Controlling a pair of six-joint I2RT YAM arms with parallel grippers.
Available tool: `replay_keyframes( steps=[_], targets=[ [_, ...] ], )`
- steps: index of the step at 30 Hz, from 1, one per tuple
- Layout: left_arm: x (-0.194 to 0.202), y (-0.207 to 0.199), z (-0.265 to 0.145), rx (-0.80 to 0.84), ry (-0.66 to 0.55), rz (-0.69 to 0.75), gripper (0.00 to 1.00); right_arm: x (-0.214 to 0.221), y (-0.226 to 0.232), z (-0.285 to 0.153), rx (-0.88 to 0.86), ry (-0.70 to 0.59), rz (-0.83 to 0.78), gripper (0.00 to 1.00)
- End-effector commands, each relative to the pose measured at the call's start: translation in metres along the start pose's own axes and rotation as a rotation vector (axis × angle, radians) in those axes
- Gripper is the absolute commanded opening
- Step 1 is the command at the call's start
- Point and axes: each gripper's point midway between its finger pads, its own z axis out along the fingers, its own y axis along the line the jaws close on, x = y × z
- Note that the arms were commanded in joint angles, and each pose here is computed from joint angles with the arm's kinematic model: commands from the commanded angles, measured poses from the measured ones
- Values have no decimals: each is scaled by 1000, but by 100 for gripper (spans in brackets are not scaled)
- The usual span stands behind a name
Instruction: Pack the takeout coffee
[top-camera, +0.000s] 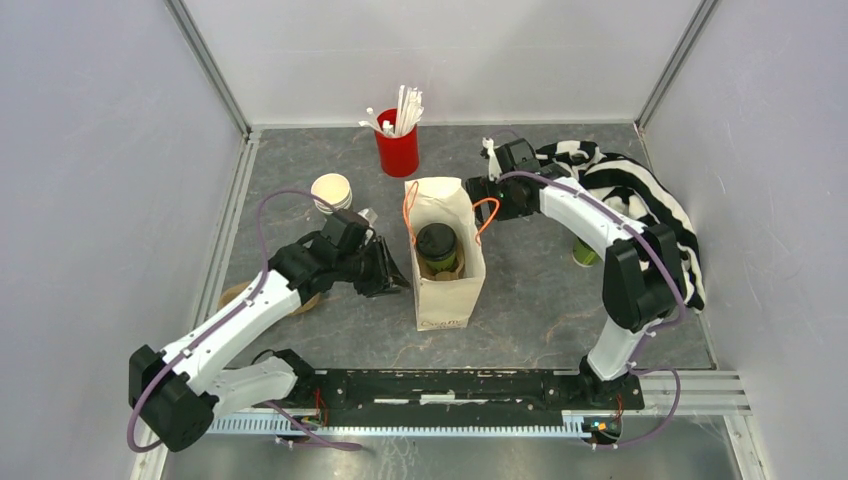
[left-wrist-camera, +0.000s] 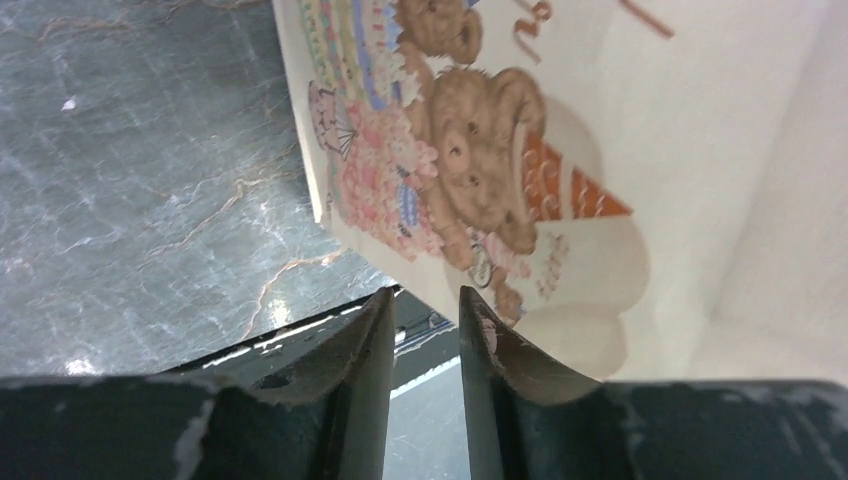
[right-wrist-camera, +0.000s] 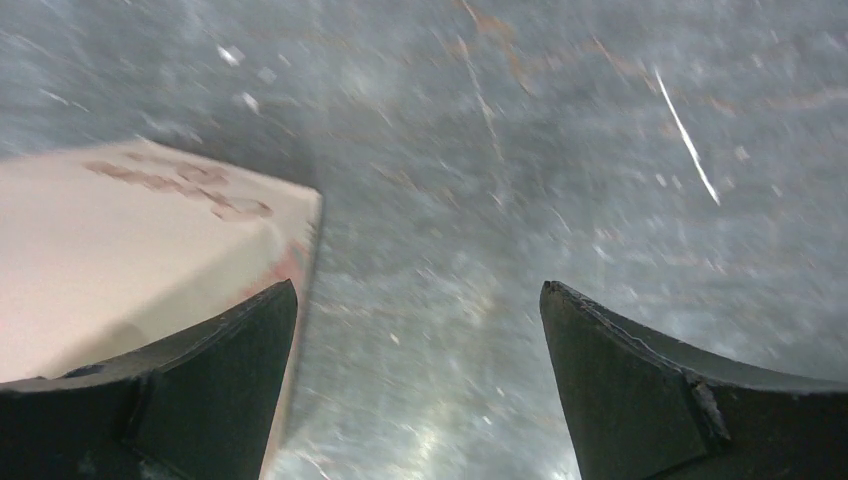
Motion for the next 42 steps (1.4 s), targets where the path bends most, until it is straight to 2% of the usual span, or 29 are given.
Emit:
replay_keyframes(
  steps=[1,5,9,13,18,27,31,34,39,42],
  targets=[
    [8,17,-7,-46,-27,-66,38,47,-35,-30,151,100,-119,98],
    [19,26,4,-51,11,-101,33,78,-15,-32,21,90,-61,98],
    [18,27,14,-53,6,-103,26,82,14,-30,-106,55,-15,98],
    [24,13,26,-15,13,-117,23,70,37,-26,-186,19,15,98],
    [43,-9,48,28,35,-155,21,46,43,-17,-187,-9,43,98],
    [62,-62,82,101,24,-230,20,10,64,-4,-254,-21,9,98],
    [58,-64,78,41,-21,-185,23,9,42,0,-152,20,-54,98],
    [63,-44,62,2,-31,-163,27,8,9,-9,-16,42,-89,98],
    [63,1,12,-42,-98,-121,38,10,-51,-49,265,69,-133,98],
    [46,26,-31,-114,-201,-35,47,27,-63,-72,322,72,-136,98]
  ],
)
